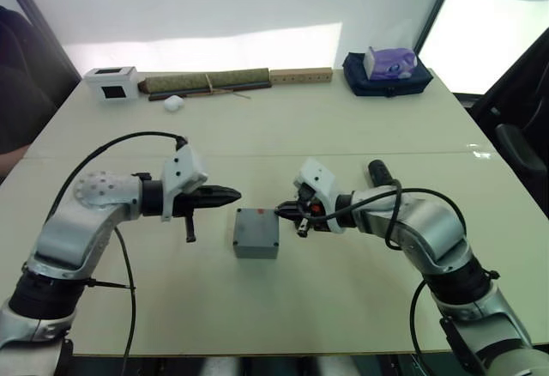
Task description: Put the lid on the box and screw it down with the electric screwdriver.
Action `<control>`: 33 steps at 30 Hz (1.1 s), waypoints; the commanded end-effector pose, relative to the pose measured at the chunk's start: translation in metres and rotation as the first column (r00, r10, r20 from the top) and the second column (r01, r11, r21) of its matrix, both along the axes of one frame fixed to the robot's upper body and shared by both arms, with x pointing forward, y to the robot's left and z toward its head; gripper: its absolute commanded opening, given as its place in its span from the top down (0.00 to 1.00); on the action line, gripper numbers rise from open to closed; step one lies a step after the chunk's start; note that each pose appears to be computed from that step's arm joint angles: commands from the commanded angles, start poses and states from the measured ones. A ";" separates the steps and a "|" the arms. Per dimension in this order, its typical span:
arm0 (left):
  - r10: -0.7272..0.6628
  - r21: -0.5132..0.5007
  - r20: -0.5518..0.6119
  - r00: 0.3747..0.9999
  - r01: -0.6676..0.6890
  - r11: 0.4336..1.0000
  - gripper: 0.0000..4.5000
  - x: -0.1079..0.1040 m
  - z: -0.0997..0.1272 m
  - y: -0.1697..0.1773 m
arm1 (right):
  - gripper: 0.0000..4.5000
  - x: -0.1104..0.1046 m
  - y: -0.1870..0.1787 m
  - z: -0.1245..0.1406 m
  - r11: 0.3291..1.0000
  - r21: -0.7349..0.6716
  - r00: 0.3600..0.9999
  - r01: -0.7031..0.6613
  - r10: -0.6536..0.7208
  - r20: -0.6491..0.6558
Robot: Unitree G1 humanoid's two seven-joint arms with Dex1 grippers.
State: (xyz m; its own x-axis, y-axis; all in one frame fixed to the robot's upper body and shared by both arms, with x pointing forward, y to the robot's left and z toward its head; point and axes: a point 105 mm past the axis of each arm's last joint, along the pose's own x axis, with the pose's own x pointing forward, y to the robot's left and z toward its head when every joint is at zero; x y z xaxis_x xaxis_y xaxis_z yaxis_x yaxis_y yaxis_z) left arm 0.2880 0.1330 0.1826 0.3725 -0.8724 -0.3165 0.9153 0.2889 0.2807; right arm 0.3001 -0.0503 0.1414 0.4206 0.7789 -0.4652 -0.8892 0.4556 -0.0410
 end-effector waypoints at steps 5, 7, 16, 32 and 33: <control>-0.025 -0.006 0.033 0.999 0.025 1.000 1.00 -0.004 0.007 -0.006 | 0.85 -0.004 0.002 0.006 0.999 0.015 0.999 -0.036 0.036 0.006; -0.026 -0.007 0.034 0.999 0.026 1.000 1.00 -0.004 0.006 -0.006 | 0.66 -0.005 0.002 0.012 0.999 0.021 0.999 -0.044 0.044 0.019; -0.046 -0.021 0.041 0.998 0.047 0.999 1.00 -0.005 0.010 -0.010 | 0.01 0.001 -0.015 0.047 0.999 0.046 0.995 0.008 -0.012 0.097; -0.150 -0.071 0.100 0.984 0.157 0.985 1.00 -0.013 0.025 -0.033 | 0.01 0.015 -0.164 0.059 0.778 -0.379 0.827 0.501 -0.559 -0.053; -0.153 -0.072 0.103 0.983 0.160 0.984 1.00 -0.012 0.024 -0.035 | 0.01 0.014 -0.170 0.055 0.762 -0.400 0.808 0.509 -0.584 -0.084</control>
